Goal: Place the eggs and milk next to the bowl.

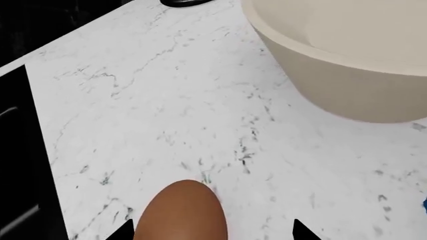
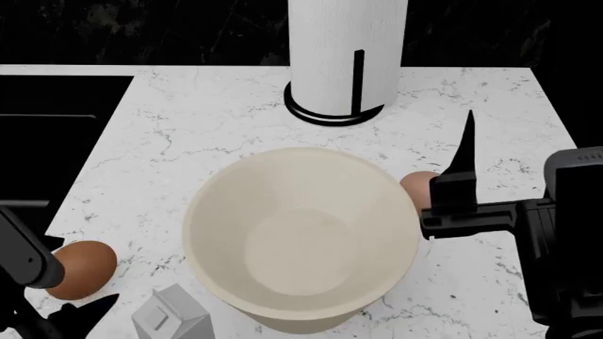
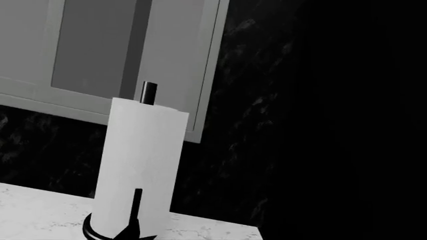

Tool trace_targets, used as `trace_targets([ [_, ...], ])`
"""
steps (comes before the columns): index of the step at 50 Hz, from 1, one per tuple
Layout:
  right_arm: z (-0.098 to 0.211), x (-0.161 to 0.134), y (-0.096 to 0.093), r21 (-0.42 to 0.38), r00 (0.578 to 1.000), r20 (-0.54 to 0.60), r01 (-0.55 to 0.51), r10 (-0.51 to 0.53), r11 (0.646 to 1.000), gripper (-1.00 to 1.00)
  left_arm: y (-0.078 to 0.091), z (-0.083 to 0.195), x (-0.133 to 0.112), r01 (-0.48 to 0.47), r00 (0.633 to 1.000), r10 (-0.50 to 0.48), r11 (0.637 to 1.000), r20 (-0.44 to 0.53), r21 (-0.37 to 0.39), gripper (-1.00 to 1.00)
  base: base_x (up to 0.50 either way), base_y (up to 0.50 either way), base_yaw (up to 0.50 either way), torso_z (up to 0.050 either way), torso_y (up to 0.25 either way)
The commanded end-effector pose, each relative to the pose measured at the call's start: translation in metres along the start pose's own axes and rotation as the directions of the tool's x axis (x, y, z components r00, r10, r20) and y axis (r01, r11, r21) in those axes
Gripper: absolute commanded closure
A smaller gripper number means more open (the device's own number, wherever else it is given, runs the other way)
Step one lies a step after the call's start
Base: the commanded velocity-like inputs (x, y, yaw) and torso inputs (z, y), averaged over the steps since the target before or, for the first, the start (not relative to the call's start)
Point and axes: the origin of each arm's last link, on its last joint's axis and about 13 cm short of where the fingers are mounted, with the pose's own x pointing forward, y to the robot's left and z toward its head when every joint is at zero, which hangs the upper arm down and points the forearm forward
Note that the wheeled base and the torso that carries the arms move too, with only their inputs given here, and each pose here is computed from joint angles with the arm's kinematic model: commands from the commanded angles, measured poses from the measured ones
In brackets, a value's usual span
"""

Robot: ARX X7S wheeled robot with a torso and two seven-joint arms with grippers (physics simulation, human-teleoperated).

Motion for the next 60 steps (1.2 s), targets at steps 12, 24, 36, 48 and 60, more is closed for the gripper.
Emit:
trace_targets([
  [12, -0.001, 0.001, 0.0, 0.008, 1.0, 0.005, 0.011, -0.011, 1.0, -1.0, 0.008, -0.005, 0.014, -0.019, 1.0, 0.019, 1.0, -0.009, -0.019, -1.0, 0.0, 0.0, 0.0, 0.0, 0.0],
  [24, -0.001, 0.0, 0.0, 0.006, 1.0, 0.003, 0.01, -0.01, 1.0, -1.0, 0.011, -0.01, 0.016, -0.028, 0.999, 0.027, 0.999, -0.021, -0.024, -1.0, 0.0, 0.0, 0.0, 0.0, 0.0],
  [36, -0.001, 0.0, -0.001, 0.006, 1.0, 0.002, 0.01, -0.01, 1.0, -1.0, 0.012, -0.011, 0.017, -0.04, 0.999, 0.039, 0.999, -0.022, -0.021, -1.0, 0.0, 0.0, 0.0, 0.0, 0.0],
  [48, -0.002, 0.001, 0.0, 0.006, 1.0, -0.002, 0.007, -0.007, 1.0, -1.0, 0.011, -0.011, 0.016, -0.048, 0.999, 0.048, 0.999, -0.004, -0.011, 1.0, 0.0, 0.0, 0.0, 0.0, 0.0],
  [60, 0.0, -0.002, -0.001, 0.004, 1.0, 0.001, 0.013, -0.013, 1.0, -1.0, 0.022, 0.005, 0.017, -0.016, 0.998, 0.016, 1.0, 0.067, 0.004, 1.0, 0.0, 0.0, 0.0, 0.0, 0.0],
])
